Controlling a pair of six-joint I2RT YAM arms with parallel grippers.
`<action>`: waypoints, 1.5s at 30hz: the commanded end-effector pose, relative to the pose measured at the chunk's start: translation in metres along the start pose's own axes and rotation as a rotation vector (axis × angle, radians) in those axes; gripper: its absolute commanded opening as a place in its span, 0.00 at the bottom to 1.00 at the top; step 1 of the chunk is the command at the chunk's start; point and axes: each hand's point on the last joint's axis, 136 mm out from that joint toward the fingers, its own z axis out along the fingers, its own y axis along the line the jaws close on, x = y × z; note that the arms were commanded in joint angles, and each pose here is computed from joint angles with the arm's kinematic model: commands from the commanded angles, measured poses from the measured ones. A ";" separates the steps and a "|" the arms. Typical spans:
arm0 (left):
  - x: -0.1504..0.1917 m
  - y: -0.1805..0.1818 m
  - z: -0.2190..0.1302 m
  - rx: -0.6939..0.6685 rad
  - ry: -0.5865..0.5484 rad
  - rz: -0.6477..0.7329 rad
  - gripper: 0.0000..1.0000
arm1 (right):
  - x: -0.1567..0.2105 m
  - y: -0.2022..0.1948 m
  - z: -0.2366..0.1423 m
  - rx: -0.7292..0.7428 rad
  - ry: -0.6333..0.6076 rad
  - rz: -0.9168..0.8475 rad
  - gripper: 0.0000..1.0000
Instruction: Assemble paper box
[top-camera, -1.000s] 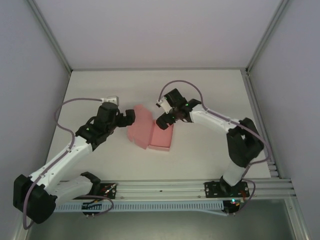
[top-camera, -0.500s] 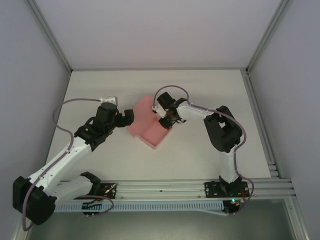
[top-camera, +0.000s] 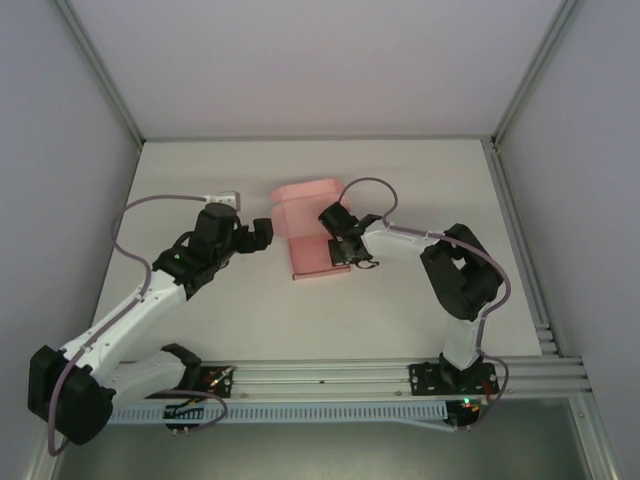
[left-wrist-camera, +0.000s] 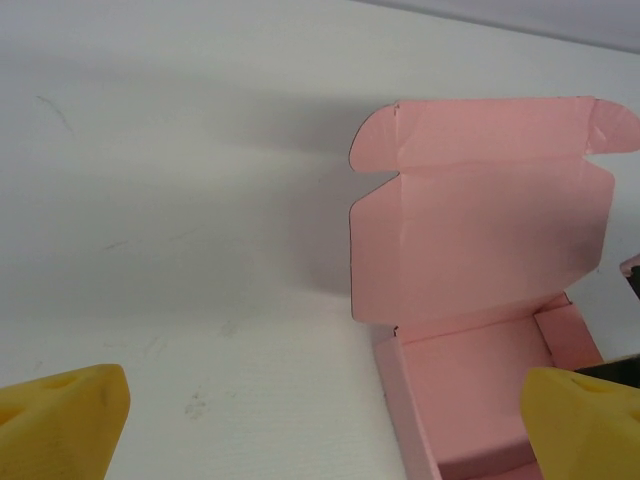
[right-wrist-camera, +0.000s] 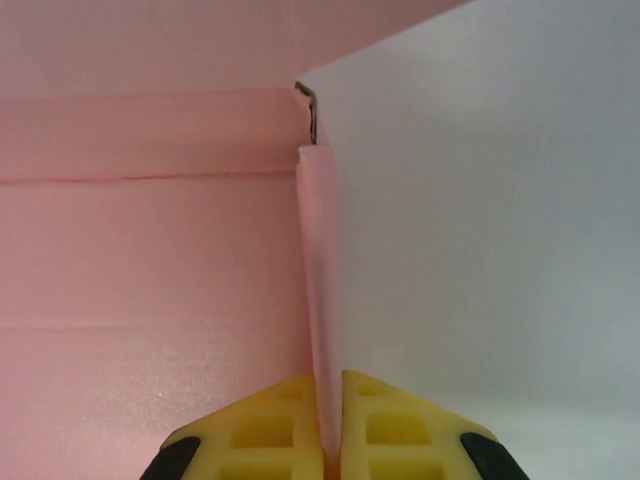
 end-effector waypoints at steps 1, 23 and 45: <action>-0.007 -0.007 0.004 0.023 0.001 -0.017 1.00 | 0.013 -0.003 -0.007 0.046 0.005 0.128 0.03; -0.008 -0.028 0.065 0.235 0.166 0.107 1.00 | -0.052 -0.001 -0.083 -0.024 -0.292 -0.042 0.89; 0.009 -0.047 0.135 0.480 0.386 0.376 0.33 | -0.126 -0.003 -0.054 -0.556 -0.249 -0.284 0.57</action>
